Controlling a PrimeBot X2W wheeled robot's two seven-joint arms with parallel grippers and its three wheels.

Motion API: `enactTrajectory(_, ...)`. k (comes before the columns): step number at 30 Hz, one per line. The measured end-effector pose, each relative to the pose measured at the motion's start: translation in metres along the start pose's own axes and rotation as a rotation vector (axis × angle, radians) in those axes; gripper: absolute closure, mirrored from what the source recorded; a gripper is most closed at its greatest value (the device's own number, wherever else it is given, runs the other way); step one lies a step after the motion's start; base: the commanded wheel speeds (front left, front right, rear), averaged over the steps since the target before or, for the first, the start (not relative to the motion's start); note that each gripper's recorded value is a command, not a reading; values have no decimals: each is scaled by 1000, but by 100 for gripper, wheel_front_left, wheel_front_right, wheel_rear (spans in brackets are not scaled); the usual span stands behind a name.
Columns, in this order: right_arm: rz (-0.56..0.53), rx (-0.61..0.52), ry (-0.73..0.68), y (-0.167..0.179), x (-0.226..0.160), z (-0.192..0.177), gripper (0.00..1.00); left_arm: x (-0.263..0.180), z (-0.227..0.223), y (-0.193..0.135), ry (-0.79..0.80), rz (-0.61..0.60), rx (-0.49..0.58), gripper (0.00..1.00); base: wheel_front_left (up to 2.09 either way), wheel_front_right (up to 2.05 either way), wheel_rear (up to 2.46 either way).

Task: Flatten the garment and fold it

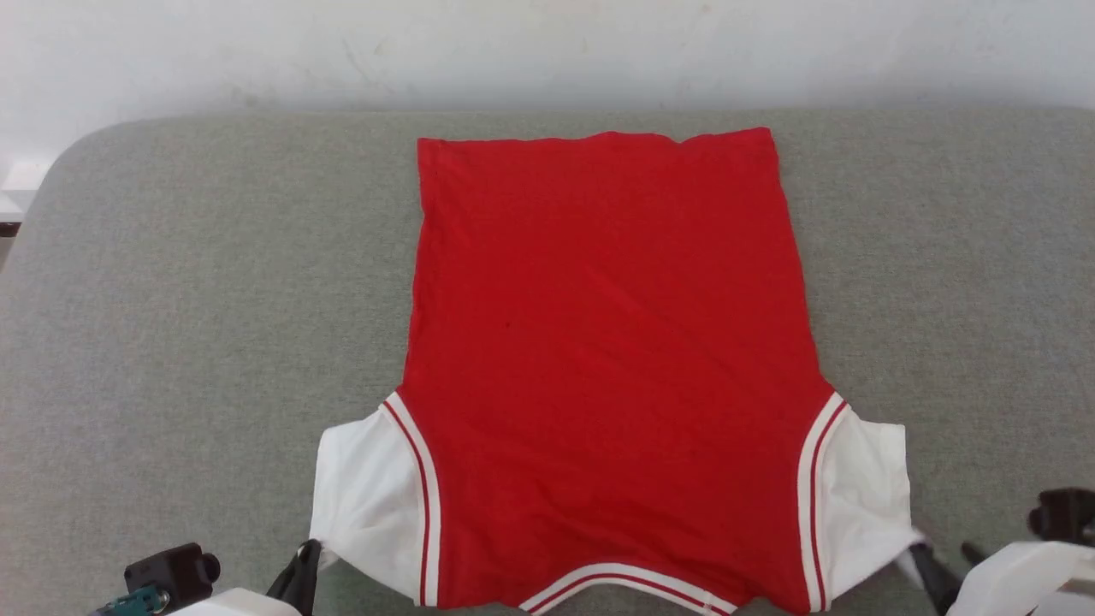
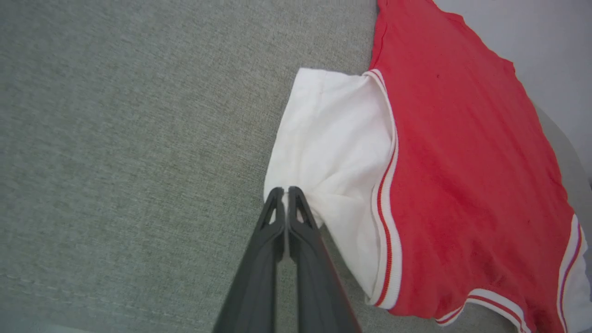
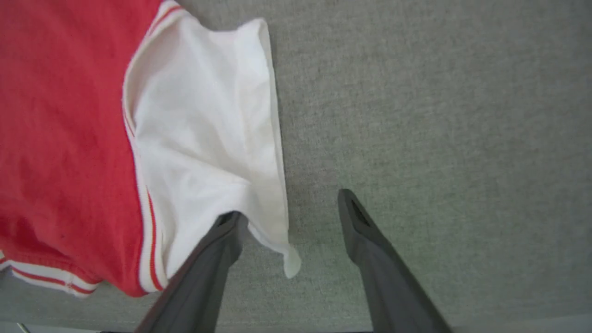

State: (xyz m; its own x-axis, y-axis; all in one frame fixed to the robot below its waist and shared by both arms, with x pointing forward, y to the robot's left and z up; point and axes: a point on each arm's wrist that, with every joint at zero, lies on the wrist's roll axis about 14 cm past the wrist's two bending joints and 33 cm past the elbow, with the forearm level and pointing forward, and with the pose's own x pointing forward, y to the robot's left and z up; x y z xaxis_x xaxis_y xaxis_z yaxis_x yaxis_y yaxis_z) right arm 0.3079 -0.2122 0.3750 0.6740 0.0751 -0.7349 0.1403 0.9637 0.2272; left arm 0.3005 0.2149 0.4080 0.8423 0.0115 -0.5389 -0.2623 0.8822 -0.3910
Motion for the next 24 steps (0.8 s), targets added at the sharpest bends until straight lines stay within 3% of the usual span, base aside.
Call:
enactTrajectory(7,37,-22,-396,15,-17,90,0,-5,4,2,-24,1,-6,100,0,0,0)
enactTrajectory(14,158,-66,-781,66,-22,195,0,-3,10,2,-56,10,-21,100,0,0,0)
enactTrajectory(20,198,-152,-869,90,9,262,0,9,18,-5,-77,0,-31,100,0,0,0)
enactTrajectory(24,190,-214,-792,100,49,287,0,20,23,-10,-89,-3,-34,100,0,0,0)
